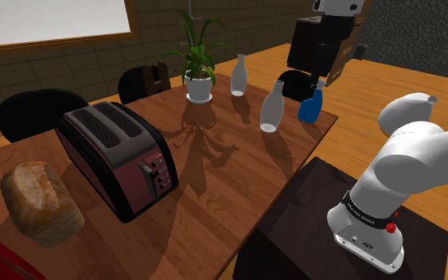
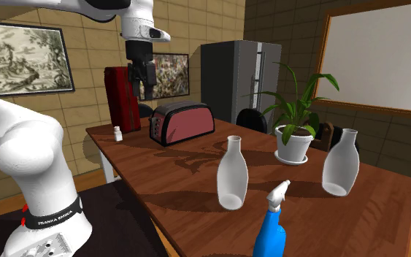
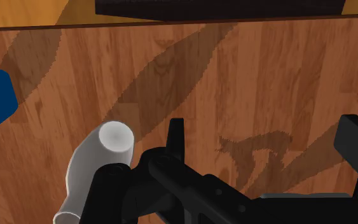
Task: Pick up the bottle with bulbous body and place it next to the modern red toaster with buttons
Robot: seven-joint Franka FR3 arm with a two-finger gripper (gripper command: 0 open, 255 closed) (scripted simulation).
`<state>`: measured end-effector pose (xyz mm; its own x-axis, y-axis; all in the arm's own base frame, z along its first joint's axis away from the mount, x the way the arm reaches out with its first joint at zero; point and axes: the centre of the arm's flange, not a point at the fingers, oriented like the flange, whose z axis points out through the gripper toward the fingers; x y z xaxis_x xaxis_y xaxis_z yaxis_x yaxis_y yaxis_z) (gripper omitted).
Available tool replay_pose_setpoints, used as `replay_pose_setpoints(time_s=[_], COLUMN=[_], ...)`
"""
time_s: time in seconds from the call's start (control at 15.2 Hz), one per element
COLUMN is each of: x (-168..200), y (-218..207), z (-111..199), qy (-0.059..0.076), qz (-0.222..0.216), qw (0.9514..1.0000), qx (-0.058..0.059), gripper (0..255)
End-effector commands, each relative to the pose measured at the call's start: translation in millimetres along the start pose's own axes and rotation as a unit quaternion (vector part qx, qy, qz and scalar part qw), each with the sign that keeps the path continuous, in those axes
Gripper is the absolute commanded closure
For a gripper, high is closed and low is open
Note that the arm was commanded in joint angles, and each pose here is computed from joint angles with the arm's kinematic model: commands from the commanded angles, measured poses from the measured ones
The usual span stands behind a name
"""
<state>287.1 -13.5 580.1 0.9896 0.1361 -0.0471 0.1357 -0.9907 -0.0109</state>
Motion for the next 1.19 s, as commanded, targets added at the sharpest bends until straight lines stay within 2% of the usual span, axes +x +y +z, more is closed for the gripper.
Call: replay_pose_setpoints(time_s=[0.0,1.12], x=[0,137], y=[0,159], z=[0,77], qy=[0.000,0.005], qz=[0.000,-0.024], qw=[1.0000,0.9997], qx=[0.000,-0.001], gripper=[0,0])
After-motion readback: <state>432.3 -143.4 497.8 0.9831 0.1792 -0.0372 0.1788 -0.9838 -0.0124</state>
